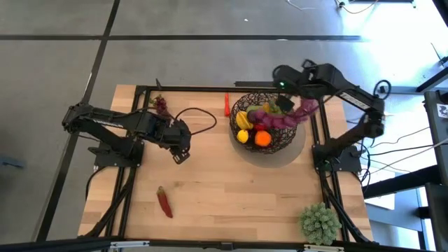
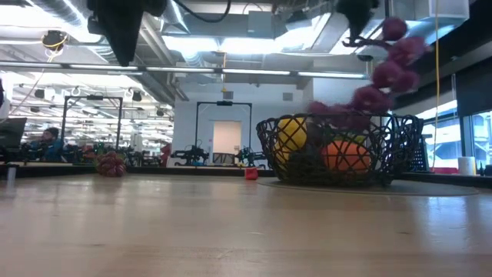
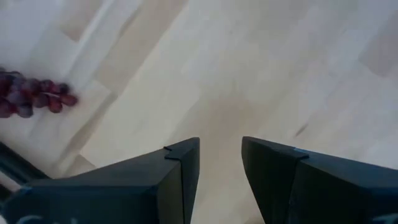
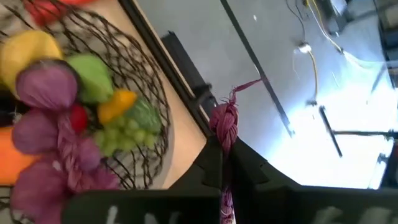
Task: Build produce basket
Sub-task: Put the purple garlic into the black wire basket
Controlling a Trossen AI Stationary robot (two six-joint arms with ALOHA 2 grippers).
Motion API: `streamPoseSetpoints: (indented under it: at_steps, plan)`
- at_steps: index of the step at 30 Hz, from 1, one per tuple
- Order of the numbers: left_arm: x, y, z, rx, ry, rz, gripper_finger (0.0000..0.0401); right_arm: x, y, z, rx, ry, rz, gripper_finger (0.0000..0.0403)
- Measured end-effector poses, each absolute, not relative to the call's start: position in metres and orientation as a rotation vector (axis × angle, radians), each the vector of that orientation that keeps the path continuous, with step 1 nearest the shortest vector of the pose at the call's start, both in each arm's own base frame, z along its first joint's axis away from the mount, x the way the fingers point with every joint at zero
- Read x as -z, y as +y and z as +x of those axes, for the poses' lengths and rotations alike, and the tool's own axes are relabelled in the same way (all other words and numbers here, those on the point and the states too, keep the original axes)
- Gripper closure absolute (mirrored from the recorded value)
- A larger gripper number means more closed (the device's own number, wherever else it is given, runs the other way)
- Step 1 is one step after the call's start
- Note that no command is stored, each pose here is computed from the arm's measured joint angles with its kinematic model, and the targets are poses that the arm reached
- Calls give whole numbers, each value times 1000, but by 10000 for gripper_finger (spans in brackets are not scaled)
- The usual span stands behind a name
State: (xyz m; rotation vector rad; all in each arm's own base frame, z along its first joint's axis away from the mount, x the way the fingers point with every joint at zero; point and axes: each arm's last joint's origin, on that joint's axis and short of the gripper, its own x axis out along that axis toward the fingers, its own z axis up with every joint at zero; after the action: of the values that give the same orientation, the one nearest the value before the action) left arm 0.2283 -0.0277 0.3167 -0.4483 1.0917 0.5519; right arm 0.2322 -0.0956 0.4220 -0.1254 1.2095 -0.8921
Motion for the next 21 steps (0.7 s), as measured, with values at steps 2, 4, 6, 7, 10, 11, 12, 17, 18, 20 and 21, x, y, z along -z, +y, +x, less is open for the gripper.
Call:
streamPoseSetpoints:
  at_steps: [2,4,6,7,10,11,12,17,18,20,21]
  plan:
    - [-317,-24,229,-558,1091,-442,291,-416,-93,221,938,1212,-114,403]
    - [-317,-20,230,-555,1082,-438,291,-411,-90,212,968,1211,-103,403]
    - [-318,-16,232,-548,1076,-437,291,-408,-88,205,982,1208,-90,403]
    - [-318,-14,233,-544,1070,-437,291,-407,-87,203,988,1206,-83,403]
    - [-319,-9,235,-521,1064,-438,291,-401,-87,203,989,1209,-81,403]
    - [-319,-8,236,-518,1061,-434,291,-399,-87,204,988,1211,-81,403]
    - [-319,-7,236,-518,1056,-434,291,-398,-87,204,982,1213,-77,403]
    - [-319,-3,237,-515,1048,-423,291,-389,-88,213,879,1238,-80,403]
    - [-319,-3,237,-515,1047,-424,291,-386,-89,216,845,1226,-74,403]
    - [-319,-3,237,-515,1048,-423,291,-379,-89,221,786,1236,-79,403]
    - [-319,-3,237,-515,1047,-423,291,-375,-90,222,775,1244,-87,403]
